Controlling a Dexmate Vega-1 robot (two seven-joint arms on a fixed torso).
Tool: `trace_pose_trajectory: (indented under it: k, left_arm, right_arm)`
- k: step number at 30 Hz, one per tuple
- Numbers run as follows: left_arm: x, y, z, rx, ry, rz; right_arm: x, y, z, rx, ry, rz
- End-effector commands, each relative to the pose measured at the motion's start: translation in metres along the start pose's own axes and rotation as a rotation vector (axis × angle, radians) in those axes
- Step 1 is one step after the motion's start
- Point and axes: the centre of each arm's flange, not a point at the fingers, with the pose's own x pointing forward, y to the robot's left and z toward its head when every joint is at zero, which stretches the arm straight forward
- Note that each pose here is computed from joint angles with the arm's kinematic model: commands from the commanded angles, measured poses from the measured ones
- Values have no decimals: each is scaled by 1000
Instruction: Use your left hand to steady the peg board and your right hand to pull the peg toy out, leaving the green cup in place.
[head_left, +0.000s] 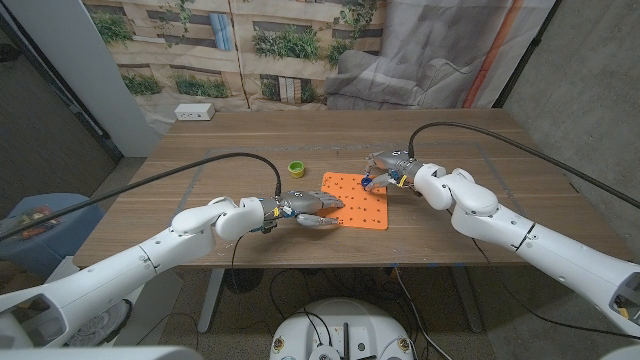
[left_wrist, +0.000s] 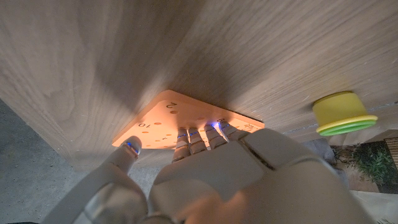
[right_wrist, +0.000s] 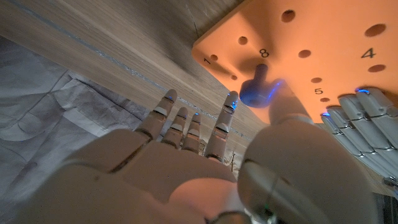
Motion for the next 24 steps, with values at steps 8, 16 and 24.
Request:
trace_pose_trajectory:
  k: [8,16,24]
  left_arm:
    - [1,0,1,-9,1,-5]
    - [3,-1,1,-14,-3,-8]
    - [4,-1,0,-17,-1,-8]
  right_arm:
    - [1,4,3,-1,9,-53]
    - [2,5,3,-3,14,-71]
    - [2,6,3,-4,21,-84]
